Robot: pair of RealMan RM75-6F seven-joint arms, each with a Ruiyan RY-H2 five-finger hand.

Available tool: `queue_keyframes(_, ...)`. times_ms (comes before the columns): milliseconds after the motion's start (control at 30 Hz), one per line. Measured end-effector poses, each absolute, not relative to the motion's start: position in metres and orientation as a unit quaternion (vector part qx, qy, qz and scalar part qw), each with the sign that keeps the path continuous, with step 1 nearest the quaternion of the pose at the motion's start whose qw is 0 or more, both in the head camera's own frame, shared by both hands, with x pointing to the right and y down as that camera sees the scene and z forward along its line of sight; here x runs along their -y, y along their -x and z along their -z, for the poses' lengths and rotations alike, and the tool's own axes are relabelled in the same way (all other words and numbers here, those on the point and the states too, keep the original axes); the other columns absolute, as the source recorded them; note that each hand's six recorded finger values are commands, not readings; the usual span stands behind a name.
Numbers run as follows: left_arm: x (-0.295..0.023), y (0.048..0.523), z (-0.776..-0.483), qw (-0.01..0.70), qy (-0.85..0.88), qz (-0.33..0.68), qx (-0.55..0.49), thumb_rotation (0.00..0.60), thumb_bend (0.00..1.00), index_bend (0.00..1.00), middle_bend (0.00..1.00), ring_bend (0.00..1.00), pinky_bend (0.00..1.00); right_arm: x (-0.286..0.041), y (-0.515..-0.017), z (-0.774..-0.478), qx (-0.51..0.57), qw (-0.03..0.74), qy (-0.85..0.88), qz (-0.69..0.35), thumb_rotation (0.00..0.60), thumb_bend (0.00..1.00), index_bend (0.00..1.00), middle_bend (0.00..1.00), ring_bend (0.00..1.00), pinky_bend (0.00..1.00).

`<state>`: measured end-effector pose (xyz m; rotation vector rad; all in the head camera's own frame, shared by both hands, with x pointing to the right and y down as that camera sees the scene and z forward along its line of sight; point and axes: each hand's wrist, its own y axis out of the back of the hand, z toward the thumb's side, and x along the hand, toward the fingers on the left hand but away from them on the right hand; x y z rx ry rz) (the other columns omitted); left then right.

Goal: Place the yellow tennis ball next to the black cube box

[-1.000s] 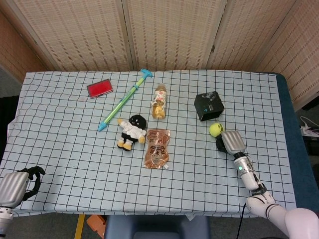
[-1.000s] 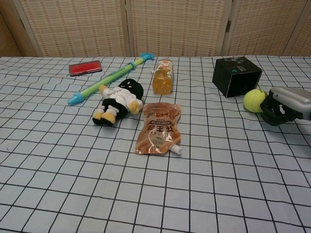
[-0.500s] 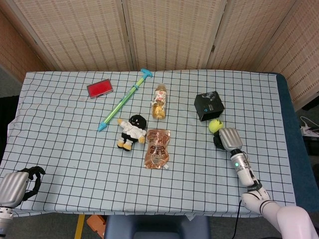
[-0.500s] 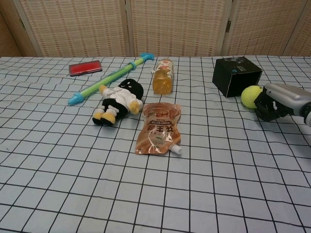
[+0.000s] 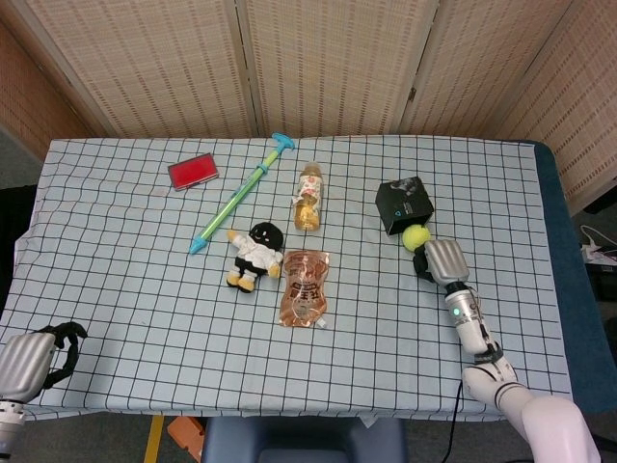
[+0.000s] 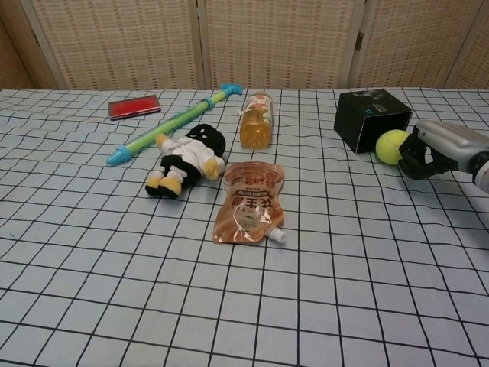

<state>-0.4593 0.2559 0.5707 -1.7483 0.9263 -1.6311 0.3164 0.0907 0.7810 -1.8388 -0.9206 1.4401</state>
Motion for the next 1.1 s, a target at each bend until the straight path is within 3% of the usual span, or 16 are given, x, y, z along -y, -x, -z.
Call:
queue_keyframes(267,-0.2561,0.4592,-0.5715,0.284,0.654,0.611,-0.345,0.600,0.58,0.44,0.49,0.49,0.60,-0.0880,-0.3147,-0.7823,0.355,0.307,0.697,-0.542,0.600,0.83,0.55,0.60,0.50,0.71)
queue_keyframes(500,-0.2559,0.4594,-0.5718,0.284,0.654,0.611,-0.345,0.600,0.58,0.44,0.49,0.49,0.60,-0.0846,-0.3126,-0.7783,0.372,0.302,0.701,-0.528,0.600,0.51,0.52,0.56,0.45,0.69)
queue_keyframes(767,-0.2561,0.4591,-0.5722,0.283,0.655,0.611,-0.344,0.600,0.58,0.44,0.49,0.49,0.60,-0.0829,-0.3139,-0.7765,0.378,0.296,0.704,-0.523,0.600,0.40,0.50,0.53,0.42,0.67)
queue_keyframes(1100,-0.2562,0.4592,-0.5739,0.282,0.655,0.613,-0.342,0.600,0.58,0.44,0.49,0.49,0.60,-0.0808,-0.3143,-0.7782,0.380,0.289,0.704,-0.526,0.600,0.16,0.48,0.51,0.41,0.65)
